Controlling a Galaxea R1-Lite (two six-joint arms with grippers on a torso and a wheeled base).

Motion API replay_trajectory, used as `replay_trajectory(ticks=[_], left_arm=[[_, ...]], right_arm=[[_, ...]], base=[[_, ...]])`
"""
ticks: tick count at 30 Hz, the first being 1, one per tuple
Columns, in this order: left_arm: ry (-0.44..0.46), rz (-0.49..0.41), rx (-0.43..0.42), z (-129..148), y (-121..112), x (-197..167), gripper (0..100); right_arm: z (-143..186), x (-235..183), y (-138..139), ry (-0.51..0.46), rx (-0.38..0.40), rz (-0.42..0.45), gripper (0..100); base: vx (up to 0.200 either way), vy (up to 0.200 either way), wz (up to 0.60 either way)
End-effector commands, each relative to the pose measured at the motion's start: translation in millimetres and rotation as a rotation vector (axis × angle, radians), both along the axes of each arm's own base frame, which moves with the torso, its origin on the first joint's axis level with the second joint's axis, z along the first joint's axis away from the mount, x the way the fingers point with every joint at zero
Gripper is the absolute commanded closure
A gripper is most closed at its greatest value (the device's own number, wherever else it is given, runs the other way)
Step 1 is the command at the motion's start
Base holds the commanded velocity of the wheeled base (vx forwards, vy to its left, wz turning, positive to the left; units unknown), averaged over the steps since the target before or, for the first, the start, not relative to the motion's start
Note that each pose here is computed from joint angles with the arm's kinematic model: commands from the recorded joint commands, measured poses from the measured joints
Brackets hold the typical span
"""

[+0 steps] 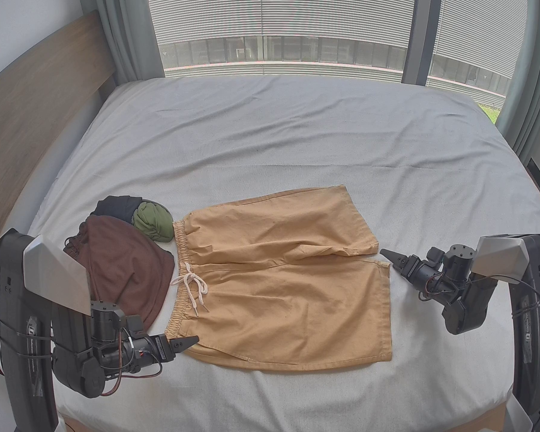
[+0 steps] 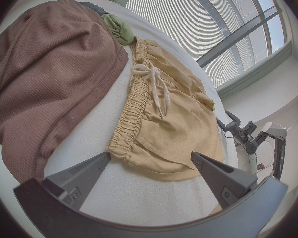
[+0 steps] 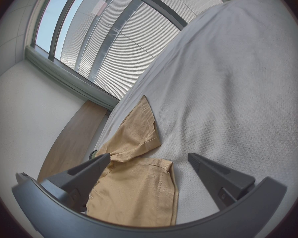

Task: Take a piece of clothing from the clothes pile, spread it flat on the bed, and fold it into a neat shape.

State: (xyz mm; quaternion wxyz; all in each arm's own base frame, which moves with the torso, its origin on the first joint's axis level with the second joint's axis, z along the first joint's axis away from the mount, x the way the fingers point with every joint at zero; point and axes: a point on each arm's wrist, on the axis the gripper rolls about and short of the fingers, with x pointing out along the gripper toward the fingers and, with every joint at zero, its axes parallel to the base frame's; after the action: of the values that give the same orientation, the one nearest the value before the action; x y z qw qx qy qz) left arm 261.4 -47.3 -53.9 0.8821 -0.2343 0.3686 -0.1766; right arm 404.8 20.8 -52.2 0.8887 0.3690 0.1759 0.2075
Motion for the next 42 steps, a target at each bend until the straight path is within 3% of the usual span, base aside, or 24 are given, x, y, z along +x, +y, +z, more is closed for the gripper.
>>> replay_trajectory(ticks=[1,5,7,28,29,37,42], left_arm=[[-0.011,0.033,0.005,1.7,6.3,2.5,0],[-0.011,0.062,0.005,1.7,14.0,3.6,0],[-0.006,0.066,0.005,1.1,14.9,3.1,0],[-0.018,0.063,-0.008,-4.9,11.8,12.9,0],[-0.019,0.064,-0.009,-4.8,11.8,13.3,100],[-0.018,0.064,-0.005,-7.8,12.5,14.9,100],[-0.020,0.064,-0.006,-7.4,12.5,15.0,100]], right_arm=[[17.9,-6.4,-1.0,-0.038,-0.039,0.000,0],[24.2,-17.2,-0.3,-0.076,-0.147,0.011,0],[25.5,-18.5,1.2,-0.079,-0.159,0.004,0],[26.4,-16.1,-3.1,-0.087,-0.161,-0.016,0],[26.2,-16.4,-3.1,-0.086,-0.161,-0.016,0],[23.4,-25.1,-7.4,-0.056,-0.174,-0.020,0],[23.9,-53.0,-6.9,-0.006,-0.237,0.016,0]], base=[[0.000,0.000,0.00],[0.000,0.000,0.00],[0.000,0.000,0.00],[0.000,0.000,0.00],[0.000,0.000,0.00],[0.000,0.000,0.00],[0.000,0.000,0.00]])
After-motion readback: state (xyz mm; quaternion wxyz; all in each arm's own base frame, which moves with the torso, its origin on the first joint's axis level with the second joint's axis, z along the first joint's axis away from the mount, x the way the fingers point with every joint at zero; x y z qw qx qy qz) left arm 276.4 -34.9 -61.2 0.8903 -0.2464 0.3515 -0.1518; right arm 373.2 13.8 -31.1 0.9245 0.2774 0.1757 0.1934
